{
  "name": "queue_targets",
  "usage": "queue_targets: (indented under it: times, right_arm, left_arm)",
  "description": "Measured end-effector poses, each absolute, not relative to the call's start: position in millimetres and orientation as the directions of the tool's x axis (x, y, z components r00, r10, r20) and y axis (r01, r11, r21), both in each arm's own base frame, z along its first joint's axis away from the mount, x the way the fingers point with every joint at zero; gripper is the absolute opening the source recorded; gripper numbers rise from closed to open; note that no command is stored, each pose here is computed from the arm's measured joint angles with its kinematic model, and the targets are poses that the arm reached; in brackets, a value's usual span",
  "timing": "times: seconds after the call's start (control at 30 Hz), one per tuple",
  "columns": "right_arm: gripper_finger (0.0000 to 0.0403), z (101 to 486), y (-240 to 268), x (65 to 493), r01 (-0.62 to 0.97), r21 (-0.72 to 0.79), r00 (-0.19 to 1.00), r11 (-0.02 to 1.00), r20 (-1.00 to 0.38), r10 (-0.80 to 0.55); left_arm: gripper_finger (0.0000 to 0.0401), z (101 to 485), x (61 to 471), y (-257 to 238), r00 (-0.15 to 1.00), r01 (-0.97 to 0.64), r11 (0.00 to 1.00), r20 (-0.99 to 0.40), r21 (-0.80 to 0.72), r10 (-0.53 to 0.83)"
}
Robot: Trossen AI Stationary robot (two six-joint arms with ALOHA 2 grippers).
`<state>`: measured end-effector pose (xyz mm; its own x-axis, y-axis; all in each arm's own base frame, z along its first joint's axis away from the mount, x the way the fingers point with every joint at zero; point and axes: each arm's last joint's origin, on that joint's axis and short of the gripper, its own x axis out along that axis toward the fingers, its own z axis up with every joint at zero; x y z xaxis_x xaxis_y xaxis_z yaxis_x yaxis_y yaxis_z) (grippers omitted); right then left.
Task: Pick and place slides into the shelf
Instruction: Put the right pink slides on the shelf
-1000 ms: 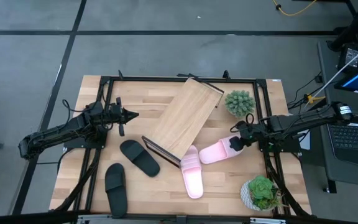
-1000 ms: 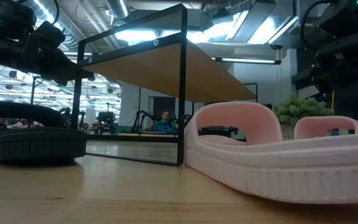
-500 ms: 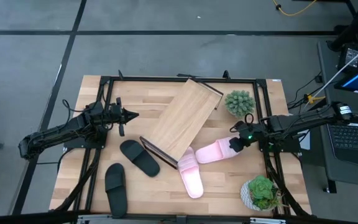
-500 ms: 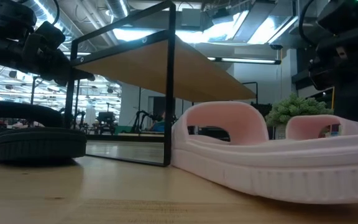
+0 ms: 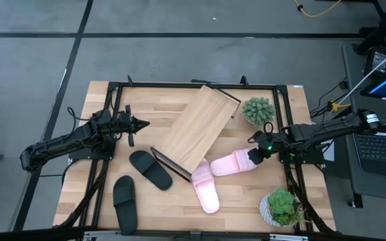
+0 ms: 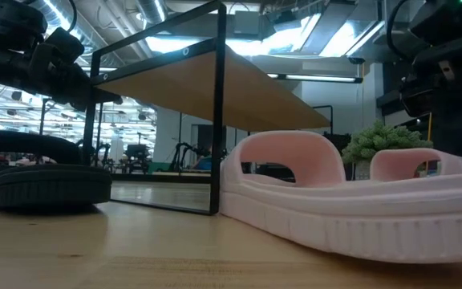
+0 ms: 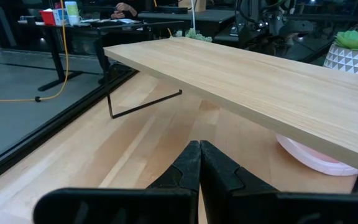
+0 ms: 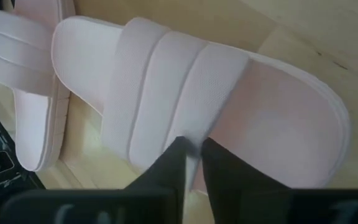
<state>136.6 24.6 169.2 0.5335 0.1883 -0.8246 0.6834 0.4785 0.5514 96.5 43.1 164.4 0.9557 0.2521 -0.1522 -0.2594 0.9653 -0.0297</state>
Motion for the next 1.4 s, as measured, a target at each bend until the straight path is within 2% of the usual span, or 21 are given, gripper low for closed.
queue_targets:
  times: [0.07,0.13,0.4,0.6,0.9,1.4]
  right_arm:
    - [0.0018,169,25,137,0.682,0.551,0.534,0.481,-0.824,0.188]
    - [0.0009,169,25,137,0.674,0.549,0.534,0.495,-0.824,0.188]
    - [0.0004,169,24,136,0.674,0.545,0.535,0.499,-0.826,0.178]
    - [0.0002,172,22,137,0.674,0.544,0.582,0.499,-0.808,0.095]
    - [0.0,181,19,133,0.652,0.575,0.644,0.495,-0.764,0.04]
    - [0.0,252,14,121,0.681,0.477,0.609,0.556,-0.79,-0.068]
  left_arm:
    - [0.0,164,96,43,0.956,-0.259,0.965,-0.152,-0.03,0.252]
    - [0.0,164,96,43,0.956,-0.259,0.965,-0.152,-0.03,0.252]
    - [0.0,164,96,43,0.956,-0.259,0.966,-0.152,-0.023,0.252]
    - [0.0,164,96,43,0.956,-0.259,0.966,-0.152,-0.023,0.252]
    - [0.0,164,96,43,0.956,-0.258,0.966,-0.152,-0.023,0.252]
    - [0.0,164,96,43,0.956,-0.258,0.966,-0.152,-0.026,0.252]
